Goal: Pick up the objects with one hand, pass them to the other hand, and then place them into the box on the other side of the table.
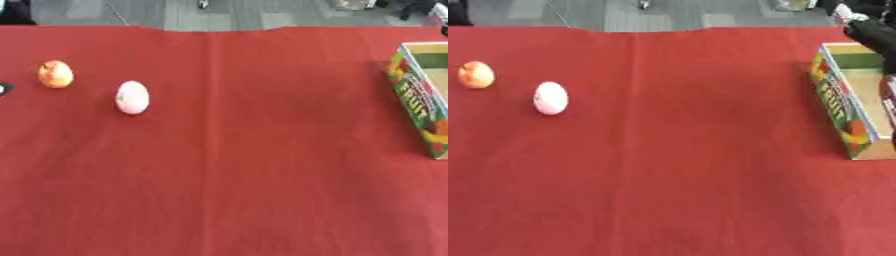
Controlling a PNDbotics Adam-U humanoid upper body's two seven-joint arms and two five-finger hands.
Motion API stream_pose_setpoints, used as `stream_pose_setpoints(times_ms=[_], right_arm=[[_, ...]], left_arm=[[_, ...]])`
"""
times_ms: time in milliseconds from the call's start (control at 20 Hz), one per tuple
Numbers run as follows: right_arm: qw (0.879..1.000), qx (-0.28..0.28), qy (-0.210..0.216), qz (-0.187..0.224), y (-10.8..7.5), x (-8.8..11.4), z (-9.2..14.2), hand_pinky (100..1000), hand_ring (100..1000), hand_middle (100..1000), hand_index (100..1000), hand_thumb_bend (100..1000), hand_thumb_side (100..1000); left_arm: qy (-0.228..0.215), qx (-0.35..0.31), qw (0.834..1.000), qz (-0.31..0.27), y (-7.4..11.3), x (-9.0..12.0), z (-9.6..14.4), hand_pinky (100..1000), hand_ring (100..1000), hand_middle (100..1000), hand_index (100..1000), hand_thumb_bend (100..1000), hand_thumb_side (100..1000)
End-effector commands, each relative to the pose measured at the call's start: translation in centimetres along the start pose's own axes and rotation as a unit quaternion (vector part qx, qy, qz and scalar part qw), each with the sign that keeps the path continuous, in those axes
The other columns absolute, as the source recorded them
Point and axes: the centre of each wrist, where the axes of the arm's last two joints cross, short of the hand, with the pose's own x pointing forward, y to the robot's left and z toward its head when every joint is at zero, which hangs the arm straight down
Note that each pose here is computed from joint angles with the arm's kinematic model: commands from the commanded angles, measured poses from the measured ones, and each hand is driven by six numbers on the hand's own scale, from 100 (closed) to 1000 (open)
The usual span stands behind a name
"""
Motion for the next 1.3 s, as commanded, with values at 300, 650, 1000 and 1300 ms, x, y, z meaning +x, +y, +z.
stream_pose_setpoints(times_ms=[300,650,1000,1300], right_arm=[[1.000,0.011,-0.025,0.007,0.4,1.9,-0.6,777,783,699,769,519,287],[0.999,0.016,-0.027,0.011,0.6,2.0,-0.6,777,781,697,769,521,289],[0.999,0.019,-0.024,0.011,0.8,1.7,-0.5,777,781,695,769,523,289],[0.999,0.025,-0.027,0.008,1.1,1.9,-0.5,777,781,694,768,524,290]], left_arm=[[0.001,-0.034,0.996,0.080,2.6,0.0,-1.3,807,815,756,826,457,160],[0.010,-0.079,0.992,0.094,3.9,0.7,-1.5,810,819,764,828,467,173],[0.049,-0.090,0.992,0.077,6.5,1.2,-1.3,805,817,763,823,500,136],[0.071,-0.097,0.991,0.065,5.8,1.4,-1.6,804,817,762,817,480,130]])
